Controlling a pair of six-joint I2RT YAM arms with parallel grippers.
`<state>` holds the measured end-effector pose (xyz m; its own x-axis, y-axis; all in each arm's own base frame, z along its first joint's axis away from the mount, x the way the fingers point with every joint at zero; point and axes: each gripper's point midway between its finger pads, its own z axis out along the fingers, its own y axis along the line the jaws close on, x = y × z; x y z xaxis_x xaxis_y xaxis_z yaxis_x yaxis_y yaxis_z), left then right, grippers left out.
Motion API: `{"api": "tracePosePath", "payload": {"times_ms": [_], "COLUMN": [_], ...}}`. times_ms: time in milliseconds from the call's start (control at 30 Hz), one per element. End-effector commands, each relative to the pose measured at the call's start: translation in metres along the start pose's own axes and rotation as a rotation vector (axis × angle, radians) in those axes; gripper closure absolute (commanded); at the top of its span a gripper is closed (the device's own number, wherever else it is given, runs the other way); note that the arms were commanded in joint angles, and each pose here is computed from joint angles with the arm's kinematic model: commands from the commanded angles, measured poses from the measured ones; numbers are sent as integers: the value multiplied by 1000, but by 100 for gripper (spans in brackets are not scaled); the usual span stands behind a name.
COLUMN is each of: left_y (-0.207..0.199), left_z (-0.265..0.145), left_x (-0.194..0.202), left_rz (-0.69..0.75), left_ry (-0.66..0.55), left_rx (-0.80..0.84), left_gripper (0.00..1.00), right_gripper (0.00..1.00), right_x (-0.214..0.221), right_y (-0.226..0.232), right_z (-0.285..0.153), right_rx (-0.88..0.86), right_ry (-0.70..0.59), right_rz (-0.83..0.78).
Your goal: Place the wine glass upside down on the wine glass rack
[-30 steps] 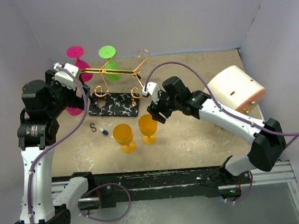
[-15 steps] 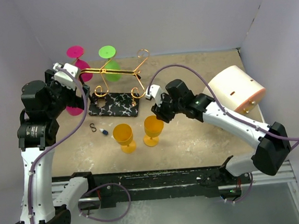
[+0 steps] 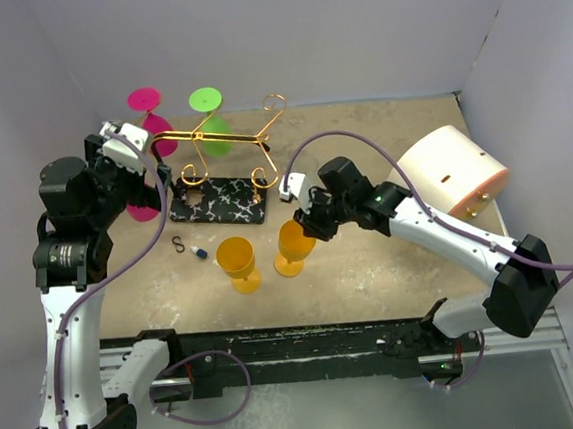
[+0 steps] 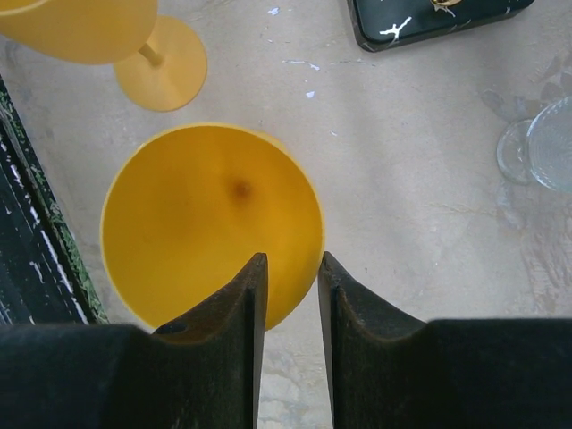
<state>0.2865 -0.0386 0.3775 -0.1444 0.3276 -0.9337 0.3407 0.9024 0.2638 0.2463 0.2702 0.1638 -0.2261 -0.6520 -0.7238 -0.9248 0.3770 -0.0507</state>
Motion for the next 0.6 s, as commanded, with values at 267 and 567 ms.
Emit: {"api": "tracePosePath", "payload": {"times_ms": [267,567], "left_y": [0,9], "left_z": [-4,-3], "left_x": [-13,-12], "left_rz": [-2,-24], "left_ry": [-59,-56], "left_rx": [4,-49], "left_gripper": [1,1], "right_gripper": [82,100], "right_x": [3,-5], "right_y": [3,13], "right_z": [-4,-18], "right_rx": [-7,-51], "right_ry": [-5,-39], "right_rz": [-55,-73]}}
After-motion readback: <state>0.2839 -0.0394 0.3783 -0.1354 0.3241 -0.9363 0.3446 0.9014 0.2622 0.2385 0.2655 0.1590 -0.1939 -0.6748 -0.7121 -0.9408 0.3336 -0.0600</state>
